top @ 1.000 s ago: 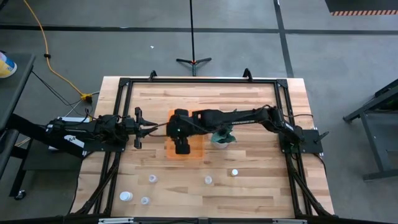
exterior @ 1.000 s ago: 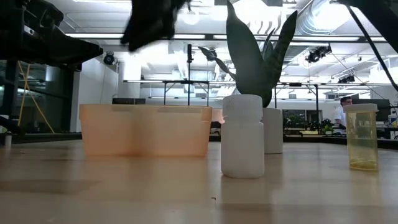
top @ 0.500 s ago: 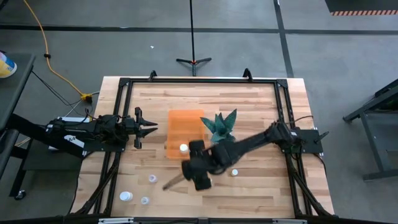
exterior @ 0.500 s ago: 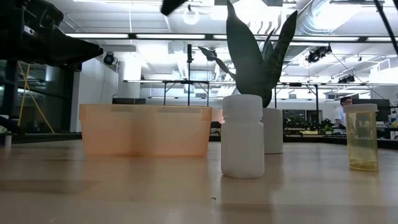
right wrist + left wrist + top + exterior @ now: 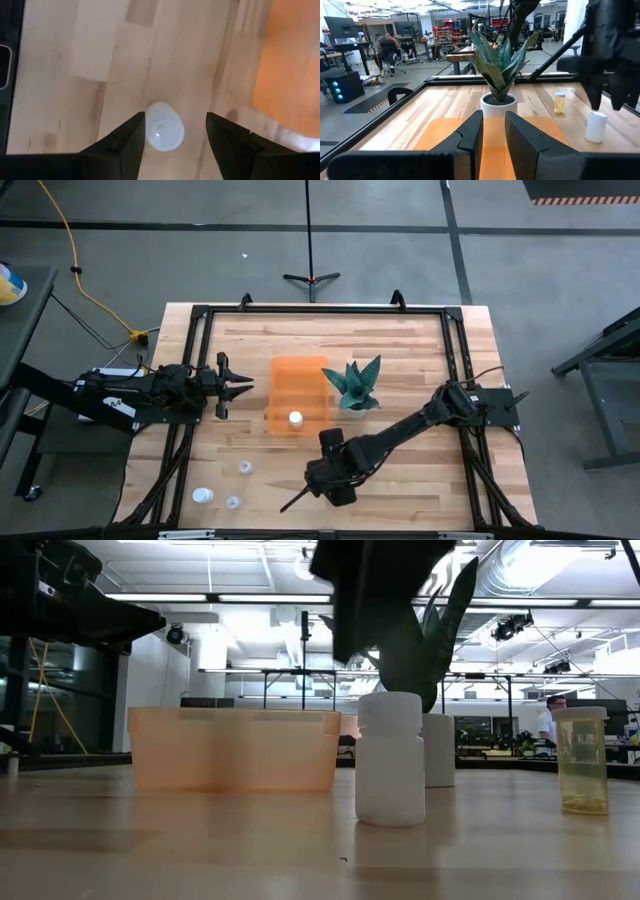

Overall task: Pick and place pill bottles into a basket
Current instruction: Put the right transparent pill bottle into the orange container, then put the yellow pill bottle into the orange container

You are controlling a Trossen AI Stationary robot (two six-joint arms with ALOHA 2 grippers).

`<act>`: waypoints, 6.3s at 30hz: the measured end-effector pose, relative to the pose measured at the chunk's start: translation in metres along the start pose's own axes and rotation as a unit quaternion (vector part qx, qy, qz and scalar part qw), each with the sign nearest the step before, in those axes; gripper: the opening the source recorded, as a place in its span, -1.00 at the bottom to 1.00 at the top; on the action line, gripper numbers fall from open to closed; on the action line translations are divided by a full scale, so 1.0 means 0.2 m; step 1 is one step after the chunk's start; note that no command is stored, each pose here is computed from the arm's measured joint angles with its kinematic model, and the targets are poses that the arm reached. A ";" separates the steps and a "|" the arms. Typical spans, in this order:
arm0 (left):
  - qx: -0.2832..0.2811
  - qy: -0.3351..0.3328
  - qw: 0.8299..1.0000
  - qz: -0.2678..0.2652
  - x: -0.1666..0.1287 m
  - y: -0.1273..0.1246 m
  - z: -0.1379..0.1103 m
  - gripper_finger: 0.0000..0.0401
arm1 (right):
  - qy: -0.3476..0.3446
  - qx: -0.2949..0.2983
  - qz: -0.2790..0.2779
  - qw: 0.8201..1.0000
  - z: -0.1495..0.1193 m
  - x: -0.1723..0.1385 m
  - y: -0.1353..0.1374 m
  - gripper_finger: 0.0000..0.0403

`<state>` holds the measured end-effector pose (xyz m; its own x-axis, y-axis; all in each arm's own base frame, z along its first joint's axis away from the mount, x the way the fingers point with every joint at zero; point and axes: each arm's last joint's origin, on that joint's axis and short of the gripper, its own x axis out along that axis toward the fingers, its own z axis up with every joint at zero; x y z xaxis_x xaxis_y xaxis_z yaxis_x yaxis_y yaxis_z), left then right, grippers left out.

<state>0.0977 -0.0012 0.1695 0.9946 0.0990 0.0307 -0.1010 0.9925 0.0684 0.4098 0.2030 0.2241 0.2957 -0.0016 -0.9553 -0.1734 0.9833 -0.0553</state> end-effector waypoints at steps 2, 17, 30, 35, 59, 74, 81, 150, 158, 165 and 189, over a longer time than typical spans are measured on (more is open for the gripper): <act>0.000 0.000 1.000 0.000 0.00 0.00 0.00 -0.41 | 0.011 0.012 0.008 1.000 -0.01 0.03 -0.01 -0.01; 0.000 0.000 1.000 0.000 0.00 0.00 0.00 -0.41 | 0.021 0.030 0.024 0.999 -0.02 0.09 -0.04 -0.01; 0.000 0.000 1.000 0.000 0.00 0.00 0.00 -0.41 | 0.039 0.018 0.030 0.999 -0.03 0.13 -0.03 -0.01; 0.000 0.000 1.000 0.000 0.00 0.00 0.00 -0.41 | 0.040 0.020 0.030 0.999 -0.03 0.13 -0.03 -0.02; 0.000 0.000 1.000 0.000 0.00 0.00 0.00 -0.41 | 0.035 0.007 0.035 0.999 -0.02 0.13 -0.05 -0.34; 0.000 0.000 1.000 0.000 0.00 0.00 0.00 -0.41 | -0.078 -0.064 -0.012 0.995 0.20 -0.15 -0.27 -0.36; 0.000 0.000 1.000 0.000 0.00 0.00 0.00 -0.41 | -0.058 -0.035 -0.045 0.997 0.20 -0.14 -0.51 -0.36; 0.000 -0.001 1.000 0.000 0.00 0.00 0.00 -0.41 | 0.002 0.100 -0.172 0.980 -0.15 -0.38 0.27 -0.28; 0.000 0.000 1.000 0.000 0.00 0.00 0.00 -0.41 | -0.030 0.107 -0.176 0.978 -0.16 -0.37 0.34 -0.27; 0.000 0.000 1.000 0.000 0.00 0.00 0.00 -0.41 | -0.006 0.129 -0.264 0.956 -0.32 -0.20 0.38 -0.28; 0.006 -0.001 1.000 0.005 0.00 0.00 0.00 -0.41 | -0.306 0.234 0.011 0.923 -0.83 -0.29 0.01 -0.32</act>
<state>0.0976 -0.0009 0.1697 0.9935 0.1086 0.0329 -0.1109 0.9907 0.0792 0.2371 0.1757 0.2308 0.7965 -0.0191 -0.6044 0.1968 0.9533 0.2292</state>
